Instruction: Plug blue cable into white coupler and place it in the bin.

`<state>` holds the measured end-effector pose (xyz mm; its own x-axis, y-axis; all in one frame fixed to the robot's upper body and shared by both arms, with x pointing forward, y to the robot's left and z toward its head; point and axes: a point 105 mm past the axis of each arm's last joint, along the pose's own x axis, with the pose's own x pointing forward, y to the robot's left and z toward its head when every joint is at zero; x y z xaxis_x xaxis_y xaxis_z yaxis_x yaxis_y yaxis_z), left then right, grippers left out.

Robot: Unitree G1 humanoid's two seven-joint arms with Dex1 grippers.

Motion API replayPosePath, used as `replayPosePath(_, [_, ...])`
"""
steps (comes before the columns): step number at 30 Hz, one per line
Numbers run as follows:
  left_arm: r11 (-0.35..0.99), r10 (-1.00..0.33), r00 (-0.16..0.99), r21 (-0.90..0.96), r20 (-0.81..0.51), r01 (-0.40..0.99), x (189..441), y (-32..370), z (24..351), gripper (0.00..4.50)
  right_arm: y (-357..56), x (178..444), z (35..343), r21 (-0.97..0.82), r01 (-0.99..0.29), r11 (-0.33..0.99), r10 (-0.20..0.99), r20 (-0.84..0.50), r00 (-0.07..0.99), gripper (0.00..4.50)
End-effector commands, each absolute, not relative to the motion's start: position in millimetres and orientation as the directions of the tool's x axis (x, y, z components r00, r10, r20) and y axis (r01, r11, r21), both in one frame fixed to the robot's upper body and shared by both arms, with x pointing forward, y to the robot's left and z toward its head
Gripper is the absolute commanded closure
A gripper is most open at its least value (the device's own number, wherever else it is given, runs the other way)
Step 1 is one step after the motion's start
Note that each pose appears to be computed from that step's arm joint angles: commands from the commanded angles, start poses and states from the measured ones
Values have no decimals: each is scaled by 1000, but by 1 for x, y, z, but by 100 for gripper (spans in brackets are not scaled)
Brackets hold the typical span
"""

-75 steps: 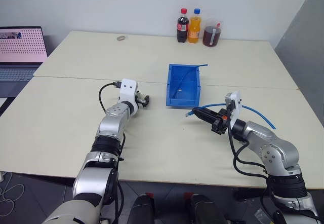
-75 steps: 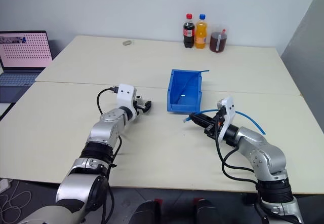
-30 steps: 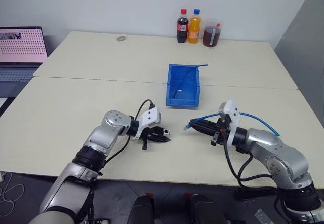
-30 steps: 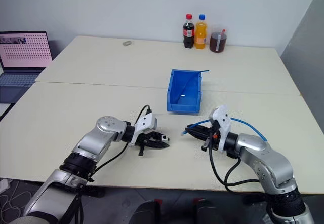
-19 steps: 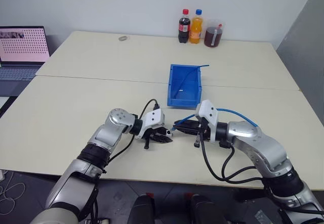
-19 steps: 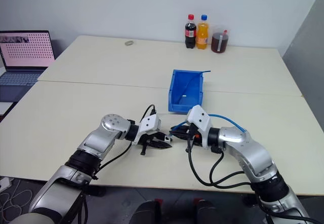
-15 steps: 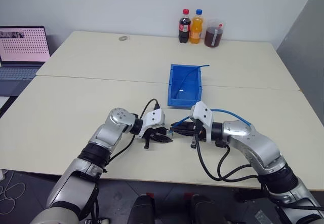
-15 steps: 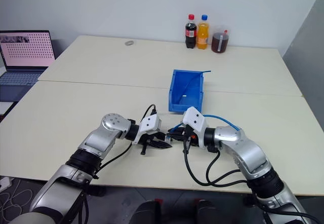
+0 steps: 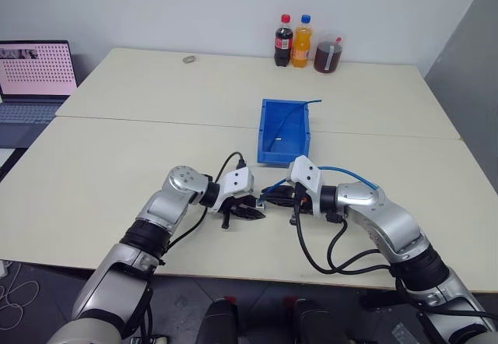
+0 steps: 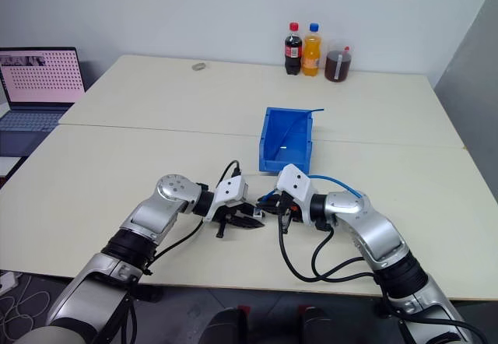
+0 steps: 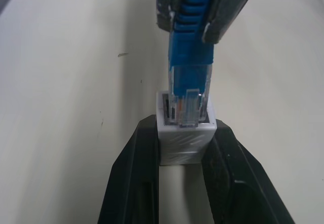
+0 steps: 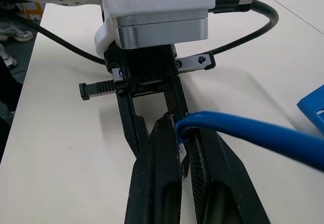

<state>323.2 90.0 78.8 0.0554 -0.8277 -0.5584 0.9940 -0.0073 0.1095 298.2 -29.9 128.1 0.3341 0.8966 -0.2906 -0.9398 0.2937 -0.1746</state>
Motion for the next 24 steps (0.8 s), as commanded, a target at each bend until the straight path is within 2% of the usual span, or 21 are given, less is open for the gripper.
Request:
replayPosePath(1, [-36, -801, 12, 69, -598, 997, 315, 87, 63, 369, -29, 296, 129, -181, -944, 277, 893, -315, 323, 450])
replayPosePath(8, [-27, -796, 21, 70, -605, 997, 315, 87, 61, 369, -32, 292, 127, -173, -951, 257, 875, -377, 305, 450])
replayPosePath(24, [-14, -782, 42, 85, -622, 996, 319, 85, 57, 369, -18, 288, 140, -195, -957, 215, 870, -407, 279, 450])
